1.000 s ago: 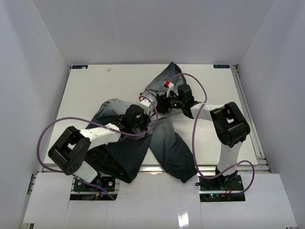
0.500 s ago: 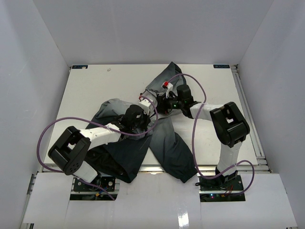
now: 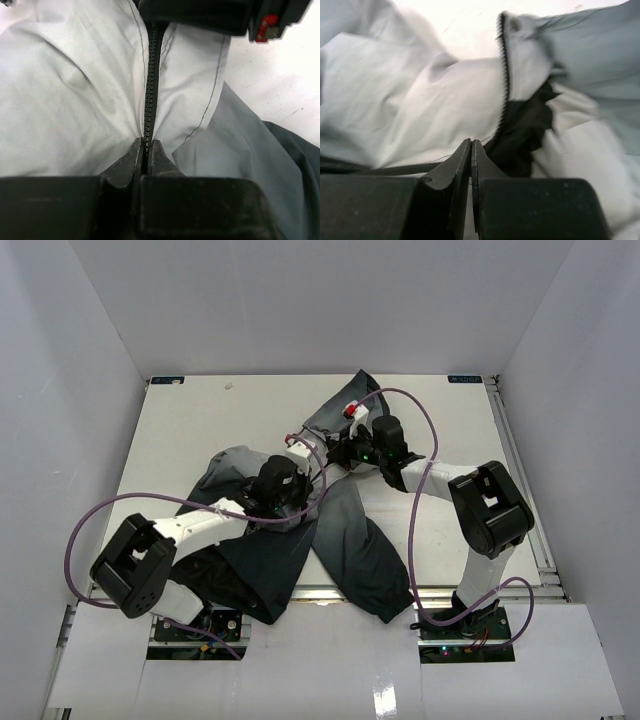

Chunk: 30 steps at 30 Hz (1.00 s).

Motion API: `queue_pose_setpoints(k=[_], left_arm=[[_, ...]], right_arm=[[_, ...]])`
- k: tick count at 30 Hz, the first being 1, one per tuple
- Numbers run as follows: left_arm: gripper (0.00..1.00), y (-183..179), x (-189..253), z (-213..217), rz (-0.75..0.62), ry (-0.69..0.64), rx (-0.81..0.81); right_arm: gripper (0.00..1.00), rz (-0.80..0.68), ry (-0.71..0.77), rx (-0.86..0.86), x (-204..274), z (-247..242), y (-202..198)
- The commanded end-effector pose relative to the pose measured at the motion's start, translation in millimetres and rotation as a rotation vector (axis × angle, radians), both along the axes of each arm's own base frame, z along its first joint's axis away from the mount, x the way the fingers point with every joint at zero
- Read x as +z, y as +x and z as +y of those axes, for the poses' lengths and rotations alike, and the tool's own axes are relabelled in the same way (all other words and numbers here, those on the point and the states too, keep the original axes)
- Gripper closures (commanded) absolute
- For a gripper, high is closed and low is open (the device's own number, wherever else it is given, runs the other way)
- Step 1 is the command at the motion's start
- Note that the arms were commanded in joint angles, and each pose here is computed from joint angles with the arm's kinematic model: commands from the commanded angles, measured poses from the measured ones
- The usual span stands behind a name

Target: Zip up the jacket

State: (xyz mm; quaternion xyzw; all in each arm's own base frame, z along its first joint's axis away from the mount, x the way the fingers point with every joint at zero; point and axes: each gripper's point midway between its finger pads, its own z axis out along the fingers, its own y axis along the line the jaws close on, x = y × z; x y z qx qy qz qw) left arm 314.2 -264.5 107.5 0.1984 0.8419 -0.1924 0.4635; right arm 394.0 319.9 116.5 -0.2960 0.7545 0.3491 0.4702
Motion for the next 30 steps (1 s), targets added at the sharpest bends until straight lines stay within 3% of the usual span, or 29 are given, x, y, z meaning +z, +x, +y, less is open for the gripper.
queue_pose_setpoints(k=[1,18,30], left_arm=[[1.00,-10.7,26.5,9.9,-0.005,-0.019,0.027],[1.00,-25.9,50.4,20.9,-0.028,-0.049,0.020],[1.00,-37.6,47.6,30.8,-0.029,-0.058,0.044]], right_arm=[[0.92,-0.225,0.043,-0.257,61.9,-36.3,60.0],[0.92,-0.343,0.104,-0.468,119.8,-88.0,136.9],[0.92,-0.341,0.105,-0.525,113.8,-123.1,183.0]])
